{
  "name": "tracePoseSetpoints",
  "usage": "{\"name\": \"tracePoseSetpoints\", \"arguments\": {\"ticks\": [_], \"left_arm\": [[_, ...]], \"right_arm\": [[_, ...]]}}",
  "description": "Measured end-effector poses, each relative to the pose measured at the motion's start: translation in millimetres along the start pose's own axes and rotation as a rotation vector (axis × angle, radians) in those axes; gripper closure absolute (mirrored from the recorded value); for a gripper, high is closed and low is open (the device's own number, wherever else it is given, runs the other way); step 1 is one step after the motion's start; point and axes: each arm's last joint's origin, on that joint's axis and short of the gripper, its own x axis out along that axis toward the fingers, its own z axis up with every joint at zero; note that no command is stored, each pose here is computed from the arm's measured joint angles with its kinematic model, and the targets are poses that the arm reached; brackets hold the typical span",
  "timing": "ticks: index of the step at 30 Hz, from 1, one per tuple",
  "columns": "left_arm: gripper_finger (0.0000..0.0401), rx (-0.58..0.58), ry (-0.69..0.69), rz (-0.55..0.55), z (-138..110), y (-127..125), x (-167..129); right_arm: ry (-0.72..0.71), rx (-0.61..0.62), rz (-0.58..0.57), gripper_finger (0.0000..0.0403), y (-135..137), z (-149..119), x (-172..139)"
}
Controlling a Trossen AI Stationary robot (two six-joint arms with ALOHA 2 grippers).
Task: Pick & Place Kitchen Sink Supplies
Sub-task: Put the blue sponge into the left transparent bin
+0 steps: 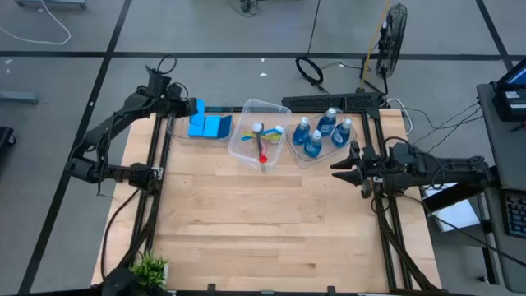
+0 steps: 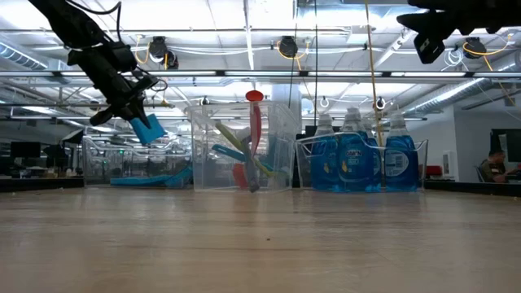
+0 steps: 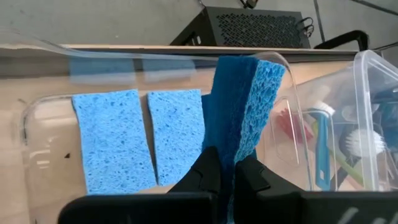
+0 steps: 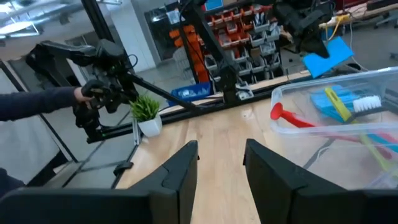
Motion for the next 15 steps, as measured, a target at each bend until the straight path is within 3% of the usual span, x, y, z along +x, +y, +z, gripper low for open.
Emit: {"name": "tracePoseSetpoints", "arguments": {"ticks": [9, 15], "left_arm": [[0.0393, -0.019, 0.014, -0.015, -1, 0, 0], [0.0394, -0.058, -0.004, 0.038, -1, 1, 0]], "right_arm": [[-0.017, 0.073, 0.006, 0.0281, -7, -24, -9], [-0.066, 0.071, 0.023, 0.0280, -9, -32, -12]]}}
